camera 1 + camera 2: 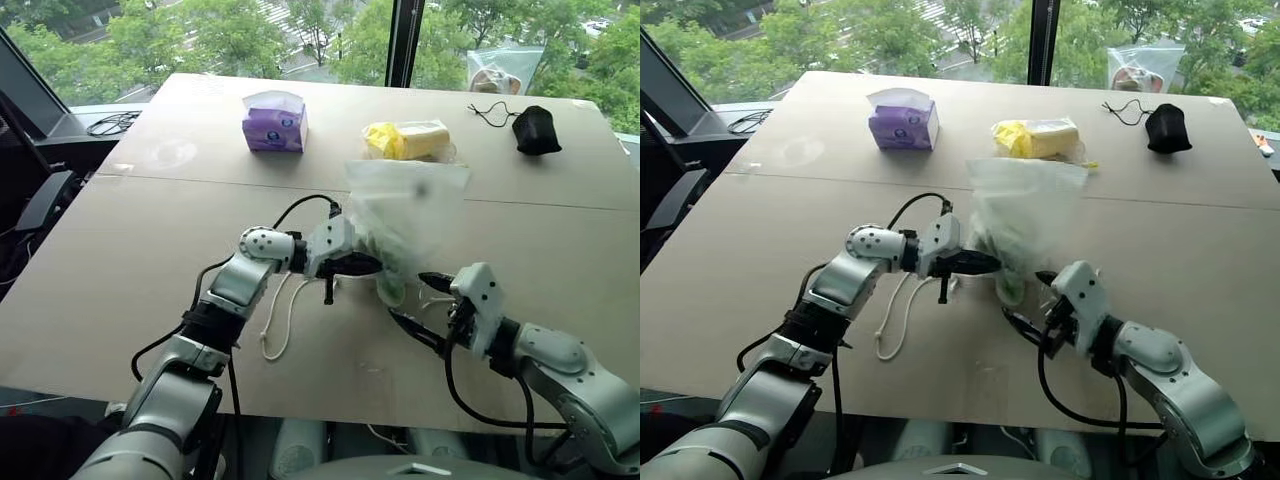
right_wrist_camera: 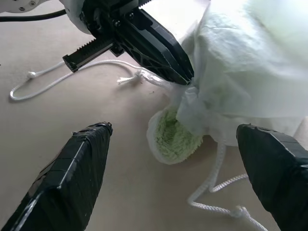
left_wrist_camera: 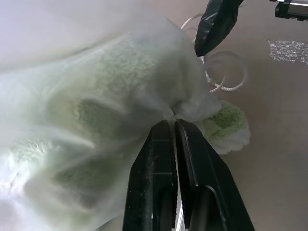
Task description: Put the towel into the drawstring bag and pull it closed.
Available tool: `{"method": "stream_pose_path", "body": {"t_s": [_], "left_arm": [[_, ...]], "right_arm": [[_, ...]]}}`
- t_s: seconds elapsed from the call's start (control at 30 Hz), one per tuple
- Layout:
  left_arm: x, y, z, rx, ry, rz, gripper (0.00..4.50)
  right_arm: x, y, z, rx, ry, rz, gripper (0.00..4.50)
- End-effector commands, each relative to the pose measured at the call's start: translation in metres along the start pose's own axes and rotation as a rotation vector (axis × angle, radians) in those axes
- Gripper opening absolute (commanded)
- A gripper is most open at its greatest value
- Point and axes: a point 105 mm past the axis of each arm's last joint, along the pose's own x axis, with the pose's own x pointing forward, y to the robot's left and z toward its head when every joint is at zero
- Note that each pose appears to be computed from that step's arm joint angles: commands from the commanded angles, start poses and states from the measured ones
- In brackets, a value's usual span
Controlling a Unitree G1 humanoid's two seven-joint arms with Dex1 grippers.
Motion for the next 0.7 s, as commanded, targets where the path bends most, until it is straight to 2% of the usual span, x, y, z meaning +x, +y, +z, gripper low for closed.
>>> {"method": "stream_pose_path", "body": {"t_s": [0.03, 0.17, 0.3, 0.4, 0.5, 0.7], "left_arm": [[0.000, 0.004, 0.007, -0.002, -0.017, -0.017, 0.03], [-0.002, 0.005, 0.019, -0.115, -0.075, -0.052, 0.03], [-0.011, 0.000, 0.027, -0.141, -0.071, -0.133, 0.03], [-0.014, 0.002, 0.028, -0.116, -0.049, -0.138, 0.91], [-0.010, 0.001, 0.027, -0.077, -0.019, -0.151, 2.33], [0.001, 0.002, 0.011, -0.033, 0.061, -0.156, 2.33]], "right_arm": [[0.003, -0.006, 0.012, -0.043, -0.043, -0.065, 4.44], [0.001, -0.004, 0.007, -0.027, -0.019, -0.062, 4.44], [0.002, -0.012, 0.002, -0.043, 0.006, -0.084, 4.44], [0.004, -0.014, 0.002, -0.062, 0.011, -0.074, 4.44], [0.006, -0.012, 0.008, -0.060, -0.014, -0.057, 4.44], [0.003, -0.009, 0.006, -0.053, -0.014, -0.064, 4.44]]}}
